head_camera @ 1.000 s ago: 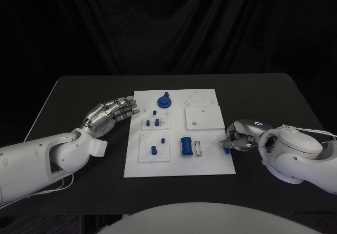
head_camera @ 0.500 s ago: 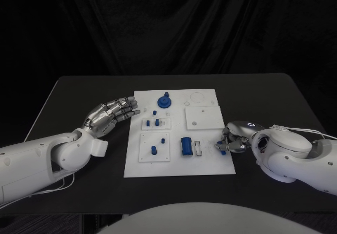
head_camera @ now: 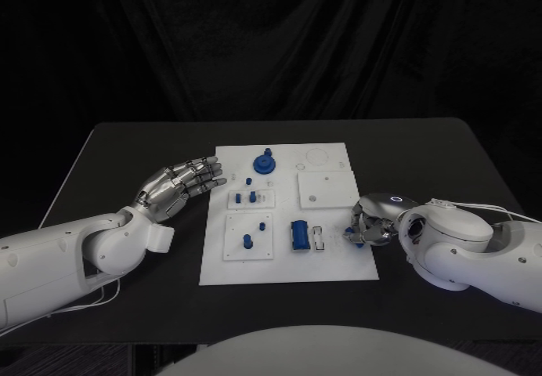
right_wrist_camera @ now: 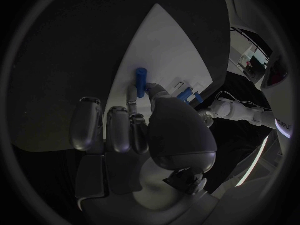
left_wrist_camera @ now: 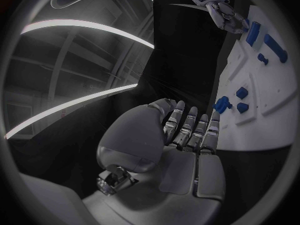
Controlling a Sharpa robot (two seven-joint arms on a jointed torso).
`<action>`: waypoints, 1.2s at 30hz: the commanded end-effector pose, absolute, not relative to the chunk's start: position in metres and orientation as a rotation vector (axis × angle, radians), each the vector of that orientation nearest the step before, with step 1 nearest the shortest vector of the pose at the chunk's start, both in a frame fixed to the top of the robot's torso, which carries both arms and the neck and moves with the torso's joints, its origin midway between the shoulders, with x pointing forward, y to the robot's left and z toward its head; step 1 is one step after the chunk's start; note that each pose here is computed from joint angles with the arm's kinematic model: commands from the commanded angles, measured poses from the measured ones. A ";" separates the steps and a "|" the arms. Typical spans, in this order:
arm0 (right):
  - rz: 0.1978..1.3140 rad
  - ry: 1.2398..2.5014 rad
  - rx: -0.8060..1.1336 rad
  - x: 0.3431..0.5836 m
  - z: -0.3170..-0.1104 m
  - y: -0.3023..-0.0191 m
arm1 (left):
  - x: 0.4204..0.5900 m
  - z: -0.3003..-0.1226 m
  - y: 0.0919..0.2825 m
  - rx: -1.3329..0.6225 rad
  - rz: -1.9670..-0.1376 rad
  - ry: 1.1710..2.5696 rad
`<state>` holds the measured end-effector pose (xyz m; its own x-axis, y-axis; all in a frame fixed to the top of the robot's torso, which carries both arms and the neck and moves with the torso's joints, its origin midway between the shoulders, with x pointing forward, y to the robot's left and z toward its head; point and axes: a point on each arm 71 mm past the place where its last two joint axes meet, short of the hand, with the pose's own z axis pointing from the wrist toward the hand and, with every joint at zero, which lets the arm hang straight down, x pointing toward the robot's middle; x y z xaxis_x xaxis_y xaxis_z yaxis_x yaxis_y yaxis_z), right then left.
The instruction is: Assemble the parts on the task board
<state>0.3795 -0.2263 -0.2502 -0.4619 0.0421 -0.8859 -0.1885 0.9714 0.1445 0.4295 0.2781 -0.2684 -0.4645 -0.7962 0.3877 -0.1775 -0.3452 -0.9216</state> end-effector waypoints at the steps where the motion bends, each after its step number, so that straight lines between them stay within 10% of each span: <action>1: 0.296 2.051 -0.108 0.376 -0.257 -0.227 | 0.429 -0.268 0.277 -1.280 -1.886 1.440; 20: 0.749 2.017 0.467 0.376 -0.254 -0.223 | 0.428 -0.269 0.276 -1.283 -1.885 1.443; 36: 0.782 2.074 0.493 0.380 -0.260 -0.214 | 0.429 -0.270 0.274 -1.282 -1.889 1.446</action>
